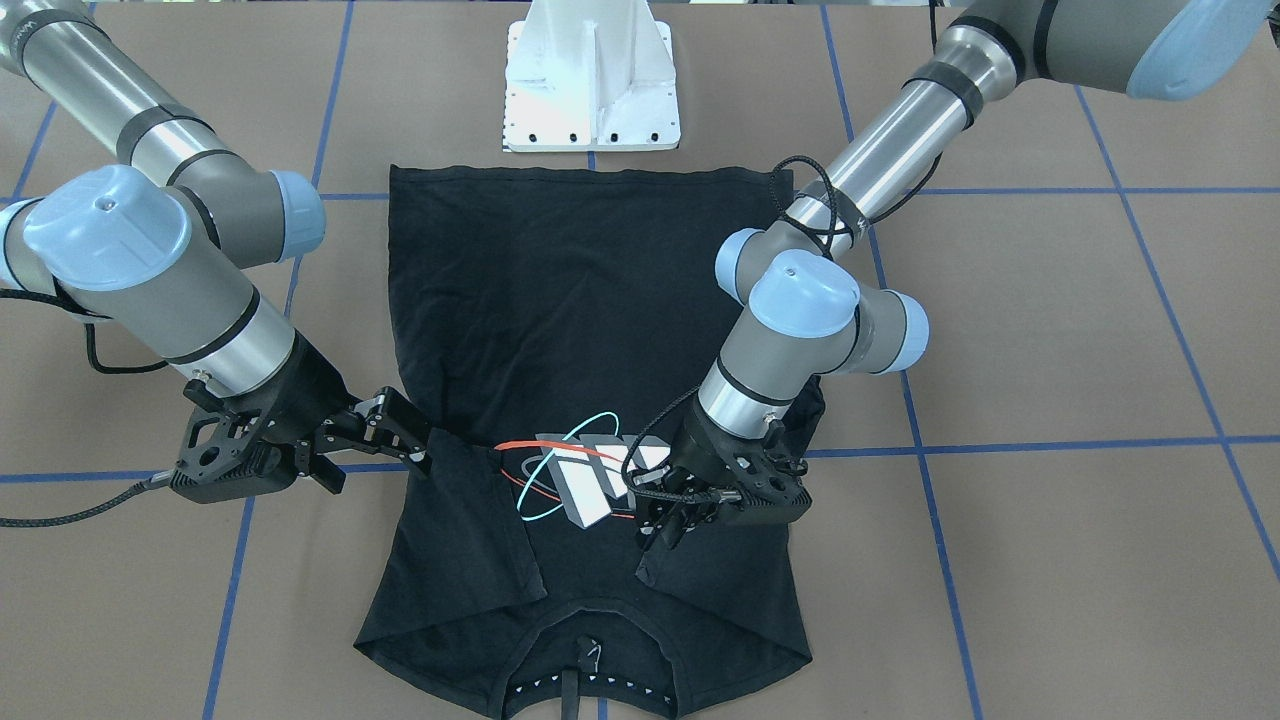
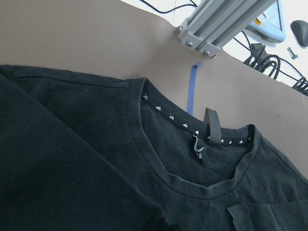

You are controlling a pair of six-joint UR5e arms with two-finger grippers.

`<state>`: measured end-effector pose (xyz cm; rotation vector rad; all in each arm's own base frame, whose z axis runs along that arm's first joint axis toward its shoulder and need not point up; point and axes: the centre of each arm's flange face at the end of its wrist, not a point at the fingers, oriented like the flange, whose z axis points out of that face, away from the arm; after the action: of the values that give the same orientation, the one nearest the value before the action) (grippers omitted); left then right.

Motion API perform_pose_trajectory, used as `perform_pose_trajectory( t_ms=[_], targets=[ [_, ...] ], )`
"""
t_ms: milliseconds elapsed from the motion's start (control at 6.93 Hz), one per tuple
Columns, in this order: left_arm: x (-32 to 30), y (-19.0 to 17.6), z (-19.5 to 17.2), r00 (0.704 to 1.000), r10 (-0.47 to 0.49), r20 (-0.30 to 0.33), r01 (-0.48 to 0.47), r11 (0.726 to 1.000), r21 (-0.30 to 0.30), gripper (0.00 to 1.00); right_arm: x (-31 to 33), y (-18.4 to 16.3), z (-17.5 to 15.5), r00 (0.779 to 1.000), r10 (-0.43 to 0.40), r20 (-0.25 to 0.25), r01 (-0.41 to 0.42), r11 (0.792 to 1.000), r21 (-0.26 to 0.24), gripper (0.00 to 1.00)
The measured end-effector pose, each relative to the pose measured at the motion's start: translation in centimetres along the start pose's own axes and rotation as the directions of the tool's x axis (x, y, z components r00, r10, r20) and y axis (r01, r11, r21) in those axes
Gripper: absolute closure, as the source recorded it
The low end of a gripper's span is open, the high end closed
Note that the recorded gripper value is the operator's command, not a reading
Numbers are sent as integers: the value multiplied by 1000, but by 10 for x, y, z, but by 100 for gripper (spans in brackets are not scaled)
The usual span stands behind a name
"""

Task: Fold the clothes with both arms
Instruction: 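Fold the held sleeve inward over the shirt body with the left gripper, then move the right gripper to the hem corner nearest it while the left withdraws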

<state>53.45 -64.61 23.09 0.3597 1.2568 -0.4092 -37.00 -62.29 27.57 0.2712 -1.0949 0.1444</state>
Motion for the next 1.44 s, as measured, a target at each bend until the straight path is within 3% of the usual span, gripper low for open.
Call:
perform_pose_trajectory(
  t_ms=[144,433,722,1011,1444],
  targets=[
    [0,3,-14,999,-20,-43,19,1000,-13,0,-2,2,-1,1000,5,8,-5,1000,-15,0],
    [-38,30,-64,994,-36,-101,23,991,-133,0,-12,11,-9,999,24,26,-22,996,-85,0],
    [-73,57,-130,994,-52,-92,29,973,-230,0,-21,36,-44,998,63,5,-62,988,-144,0],
    [-122,80,-198,997,-57,-53,41,964,-263,0,-7,95,-73,994,108,0,-106,973,-203,0],
    [-217,107,-269,997,-56,-45,42,963,-267,0,10,186,-72,991,132,-25,-134,943,-305,0]
  ],
)
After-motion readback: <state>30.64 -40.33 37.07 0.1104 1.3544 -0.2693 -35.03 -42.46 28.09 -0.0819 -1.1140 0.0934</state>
